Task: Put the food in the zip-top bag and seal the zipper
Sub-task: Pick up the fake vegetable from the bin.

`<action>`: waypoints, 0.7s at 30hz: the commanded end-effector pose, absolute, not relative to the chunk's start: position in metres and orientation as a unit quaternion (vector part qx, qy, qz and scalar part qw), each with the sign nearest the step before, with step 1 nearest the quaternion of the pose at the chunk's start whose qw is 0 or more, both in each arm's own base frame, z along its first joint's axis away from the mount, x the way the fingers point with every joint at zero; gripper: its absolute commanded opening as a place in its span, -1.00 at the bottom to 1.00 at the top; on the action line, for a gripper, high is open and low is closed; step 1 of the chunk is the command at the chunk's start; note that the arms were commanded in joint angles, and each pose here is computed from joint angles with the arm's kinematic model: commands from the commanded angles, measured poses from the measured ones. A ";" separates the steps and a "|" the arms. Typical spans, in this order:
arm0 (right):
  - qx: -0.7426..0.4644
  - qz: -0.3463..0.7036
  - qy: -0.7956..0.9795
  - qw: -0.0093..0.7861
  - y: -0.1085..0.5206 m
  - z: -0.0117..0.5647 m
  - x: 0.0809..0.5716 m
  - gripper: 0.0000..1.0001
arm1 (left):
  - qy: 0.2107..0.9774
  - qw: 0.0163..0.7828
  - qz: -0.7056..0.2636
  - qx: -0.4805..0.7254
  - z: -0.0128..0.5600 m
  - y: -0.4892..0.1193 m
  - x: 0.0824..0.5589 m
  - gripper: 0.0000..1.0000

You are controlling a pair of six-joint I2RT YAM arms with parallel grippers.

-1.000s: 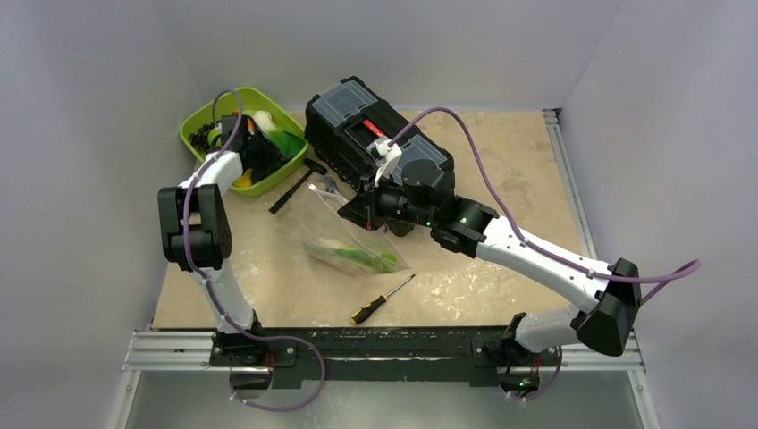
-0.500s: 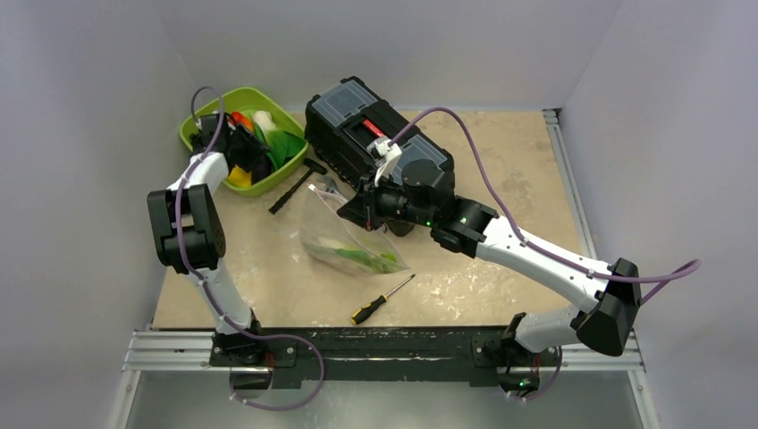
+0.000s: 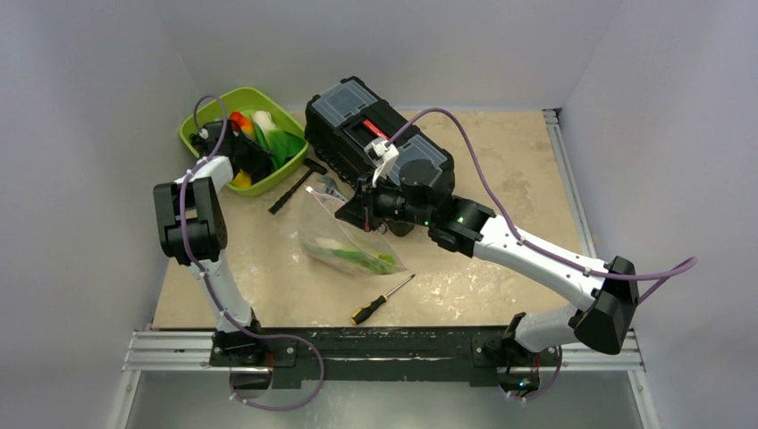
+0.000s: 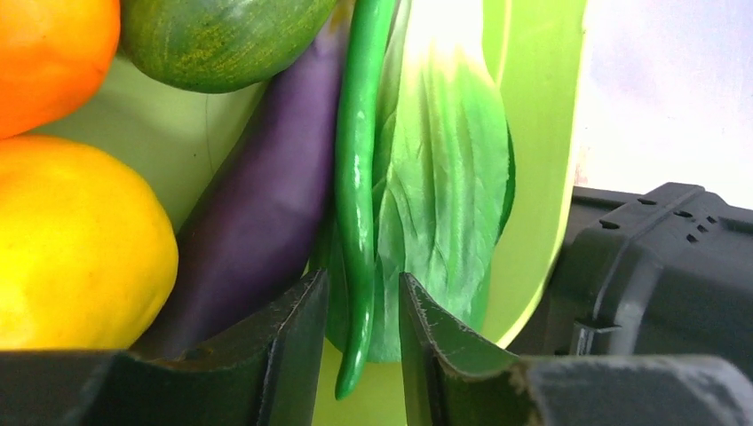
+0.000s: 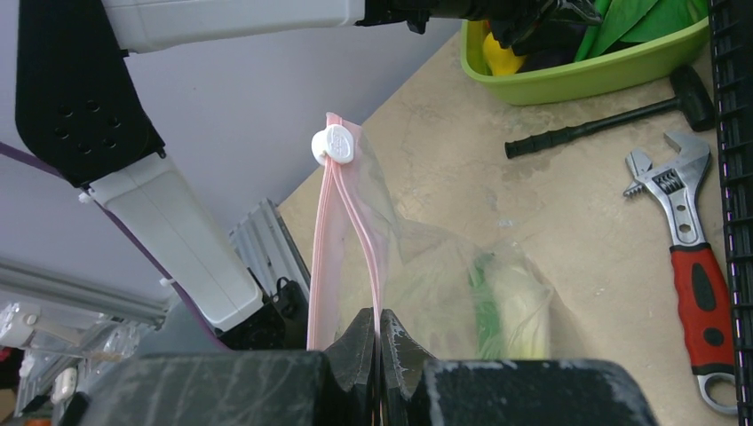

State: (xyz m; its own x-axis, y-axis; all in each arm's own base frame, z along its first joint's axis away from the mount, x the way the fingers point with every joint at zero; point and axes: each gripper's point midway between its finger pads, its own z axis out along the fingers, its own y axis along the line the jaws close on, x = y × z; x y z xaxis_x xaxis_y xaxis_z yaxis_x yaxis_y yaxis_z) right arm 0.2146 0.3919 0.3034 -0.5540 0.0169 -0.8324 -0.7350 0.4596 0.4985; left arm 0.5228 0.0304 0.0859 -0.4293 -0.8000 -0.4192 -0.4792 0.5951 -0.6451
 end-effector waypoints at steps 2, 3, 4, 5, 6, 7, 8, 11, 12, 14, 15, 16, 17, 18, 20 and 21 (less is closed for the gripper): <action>-0.238 0.482 0.730 0.422 0.397 0.325 0.217 -1.00 | 0.791 0.383 -0.254 -0.404 0.085 0.027 0.543 -0.45; -0.238 0.481 0.730 0.423 0.397 0.325 0.217 -1.00 | 0.788 0.387 -0.253 -0.406 0.086 0.028 0.543 -0.51; -0.237 0.481 0.730 0.424 0.397 0.325 0.218 -1.00 | 0.786 0.391 -0.251 -0.407 0.088 0.029 0.543 -0.58; -0.237 0.481 0.729 0.425 0.397 0.327 0.218 -1.00 | 0.785 0.395 -0.250 -0.406 0.092 0.029 0.543 -0.68; -0.237 0.480 0.730 0.425 0.396 0.326 0.218 -1.00 | 0.785 0.399 -0.249 -0.403 0.095 0.030 0.543 -0.76; -0.237 0.481 0.729 0.426 0.396 0.327 0.218 -1.00 | 0.785 0.403 -0.246 -0.400 0.100 0.030 0.542 -0.85; -0.236 0.481 0.729 0.426 0.397 0.327 0.218 -1.00 | 0.786 0.406 -0.242 -0.399 0.106 0.032 0.539 -0.92; -0.235 0.478 0.732 0.426 0.396 0.324 0.219 -1.00 | 0.782 0.429 -0.234 -0.386 0.134 0.034 0.529 -1.00; -0.232 0.476 0.733 0.427 0.396 0.324 0.220 -1.00 | 0.786 0.426 -0.229 -0.386 0.140 0.034 0.520 -1.00; -0.221 0.464 0.742 0.430 0.395 0.319 0.226 -1.00 | 0.785 0.434 -0.233 -0.376 0.161 0.030 0.507 -1.00; -0.212 0.454 0.750 0.432 0.393 0.316 0.231 -1.00 | 0.787 0.435 -0.238 -0.368 0.171 0.026 0.499 -1.00; -0.201 0.444 0.757 0.435 0.392 0.313 0.236 -1.00 | 0.788 0.436 -0.244 -0.360 0.181 0.022 0.490 -1.00; -0.190 0.433 0.765 0.438 0.390 0.309 0.241 -1.00 | 0.790 0.435 -0.252 -0.350 0.192 0.015 0.480 -1.00; -0.180 0.423 0.771 0.441 0.389 0.307 0.246 -1.00 | 0.798 0.424 -0.256 -0.343 0.198 0.008 0.466 -1.00; -0.171 0.414 0.776 0.444 0.392 0.307 0.253 -1.00 | 0.810 0.421 -0.255 -0.320 0.217 -0.005 0.435 -1.00; -0.168 0.407 0.782 0.442 0.392 0.303 0.256 -1.00 | 0.813 0.420 -0.258 -0.311 0.227 -0.010 0.419 -1.00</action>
State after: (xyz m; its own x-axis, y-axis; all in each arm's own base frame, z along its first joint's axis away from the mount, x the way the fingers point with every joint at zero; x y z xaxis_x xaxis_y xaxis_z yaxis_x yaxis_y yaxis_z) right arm 0.2335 0.3929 0.2893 -0.5701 0.0355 -0.8208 -0.6775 0.5449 0.4941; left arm 0.4742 0.0161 0.1839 -0.3769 -0.7894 -0.4846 -0.3776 0.6087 -0.6978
